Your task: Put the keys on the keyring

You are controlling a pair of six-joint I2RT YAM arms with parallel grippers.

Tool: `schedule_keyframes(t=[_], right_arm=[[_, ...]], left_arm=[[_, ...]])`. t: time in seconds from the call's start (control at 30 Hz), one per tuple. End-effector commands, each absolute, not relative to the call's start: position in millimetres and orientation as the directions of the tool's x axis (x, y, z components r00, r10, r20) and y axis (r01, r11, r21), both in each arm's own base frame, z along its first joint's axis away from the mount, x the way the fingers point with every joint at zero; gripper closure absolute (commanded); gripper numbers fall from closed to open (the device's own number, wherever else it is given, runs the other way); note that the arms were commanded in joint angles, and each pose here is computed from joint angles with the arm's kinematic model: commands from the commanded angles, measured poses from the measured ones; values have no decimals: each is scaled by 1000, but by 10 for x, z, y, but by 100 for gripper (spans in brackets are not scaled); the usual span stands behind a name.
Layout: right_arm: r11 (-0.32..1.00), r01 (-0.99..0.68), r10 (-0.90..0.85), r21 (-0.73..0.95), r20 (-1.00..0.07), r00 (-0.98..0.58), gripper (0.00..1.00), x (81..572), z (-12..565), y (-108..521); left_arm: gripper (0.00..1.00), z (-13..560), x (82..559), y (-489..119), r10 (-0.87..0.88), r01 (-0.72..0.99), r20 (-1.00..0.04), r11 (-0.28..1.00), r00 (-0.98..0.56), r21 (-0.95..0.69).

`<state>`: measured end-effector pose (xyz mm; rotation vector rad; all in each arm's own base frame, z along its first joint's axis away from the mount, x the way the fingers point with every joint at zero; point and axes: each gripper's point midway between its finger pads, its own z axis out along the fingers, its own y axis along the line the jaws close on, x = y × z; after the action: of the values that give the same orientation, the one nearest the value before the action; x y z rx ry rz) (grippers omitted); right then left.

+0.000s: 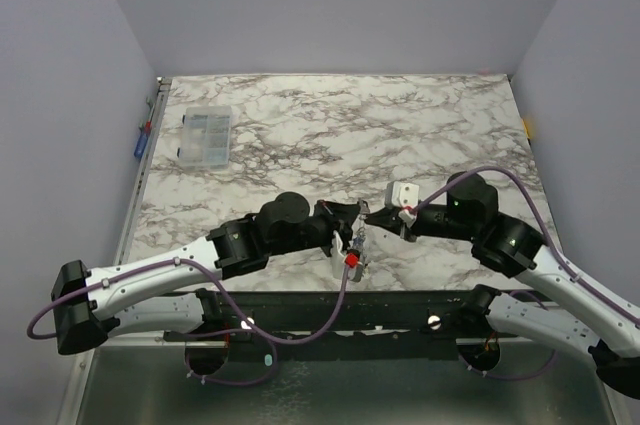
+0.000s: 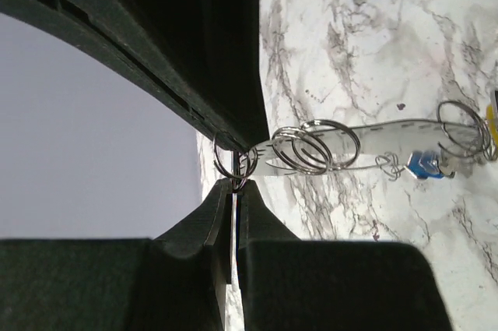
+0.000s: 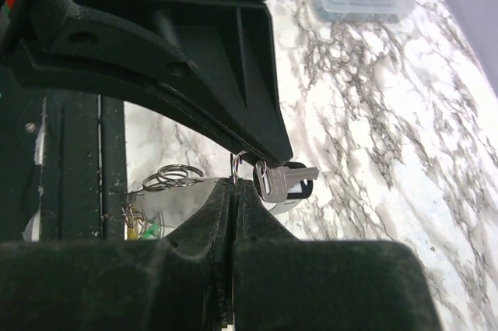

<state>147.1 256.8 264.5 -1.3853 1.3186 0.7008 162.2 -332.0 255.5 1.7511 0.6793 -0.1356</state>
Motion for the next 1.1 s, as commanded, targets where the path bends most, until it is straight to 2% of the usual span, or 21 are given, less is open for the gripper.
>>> schedule_keyframes(t=[0.0,0.3,0.6,0.7,0.87,1.07], right_arm=[[272,-905,-248,-325,-933,261,99,1669,2963,2625],[350,-880,-232,-320,-940,249,99,1815,2997,2627],[464,-830,-173,-308,-951,257,99,1991,3106,2598],[469,-826,-137,-313,-950,282,99,1985,3164,2614],[466,-827,-134,-316,-948,287,99,1975,3119,2613],[472,-807,-153,-354,-935,321,99,1979,3110,2561]], left_arm=[[100,2550,1809,-3288,461,569,-504,-2,731,823],[100,2613,2019,-3277,511,643,-642,208,571,737],[100,2751,2046,-3255,438,691,-773,372,458,620],[89,2803,2032,-3274,400,710,-811,407,427,575],[80,2874,2046,-3269,357,725,-858,467,369,506],[57,2904,2062,-3108,351,701,-871,520,345,488]])
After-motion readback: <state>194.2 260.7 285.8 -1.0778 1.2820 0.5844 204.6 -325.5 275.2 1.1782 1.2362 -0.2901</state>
